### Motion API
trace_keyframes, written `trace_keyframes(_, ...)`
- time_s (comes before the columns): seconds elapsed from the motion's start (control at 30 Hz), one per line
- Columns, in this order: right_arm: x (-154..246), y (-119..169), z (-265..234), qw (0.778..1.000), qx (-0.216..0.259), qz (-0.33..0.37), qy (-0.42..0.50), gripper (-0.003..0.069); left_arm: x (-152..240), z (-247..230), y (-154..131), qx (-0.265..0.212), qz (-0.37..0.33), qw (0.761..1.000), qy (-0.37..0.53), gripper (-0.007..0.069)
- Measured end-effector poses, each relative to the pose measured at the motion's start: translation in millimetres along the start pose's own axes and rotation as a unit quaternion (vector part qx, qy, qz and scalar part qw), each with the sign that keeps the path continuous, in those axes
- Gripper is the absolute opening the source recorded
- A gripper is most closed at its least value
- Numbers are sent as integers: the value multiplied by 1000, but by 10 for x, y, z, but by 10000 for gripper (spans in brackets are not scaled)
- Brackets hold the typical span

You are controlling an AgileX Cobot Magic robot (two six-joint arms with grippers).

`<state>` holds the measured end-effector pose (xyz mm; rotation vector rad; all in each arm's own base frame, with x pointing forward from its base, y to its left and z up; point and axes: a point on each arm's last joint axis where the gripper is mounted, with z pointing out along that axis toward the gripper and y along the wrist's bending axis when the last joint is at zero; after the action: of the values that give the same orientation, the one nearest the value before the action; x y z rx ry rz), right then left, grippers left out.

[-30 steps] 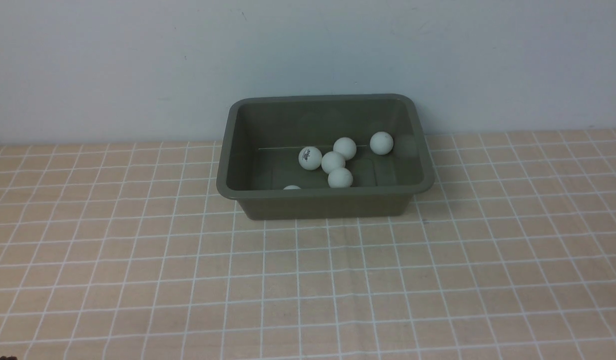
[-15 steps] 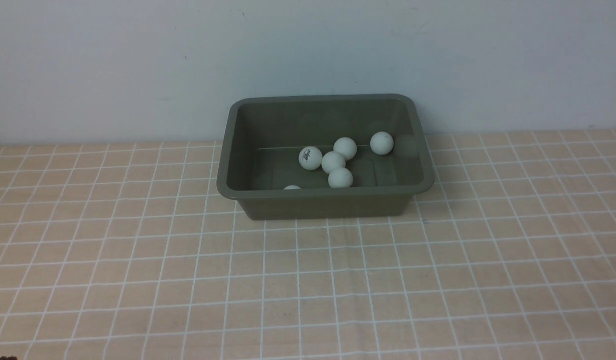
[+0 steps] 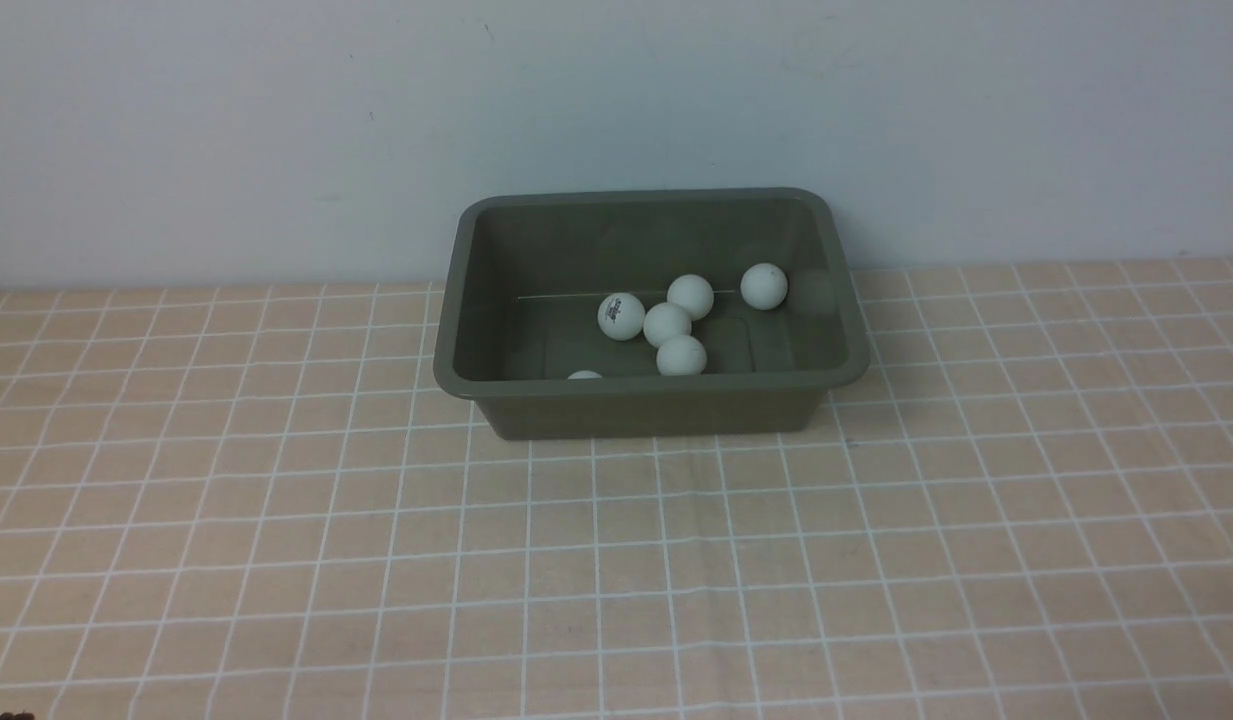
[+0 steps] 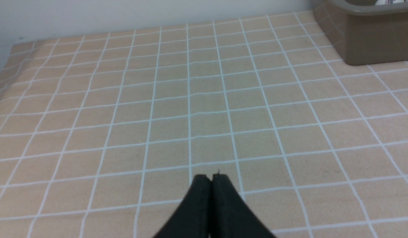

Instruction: Put the table tennis balls into the box on the light coffee tablecloth.

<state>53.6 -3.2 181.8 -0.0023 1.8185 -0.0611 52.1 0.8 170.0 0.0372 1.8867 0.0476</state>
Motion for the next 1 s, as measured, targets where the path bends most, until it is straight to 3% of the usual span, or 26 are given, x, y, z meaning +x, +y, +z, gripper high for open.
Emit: trace_keyframes(1.0,12,-1,0,1000,1,3,6,-18,0,0,0,0,0,1000,0,-69)
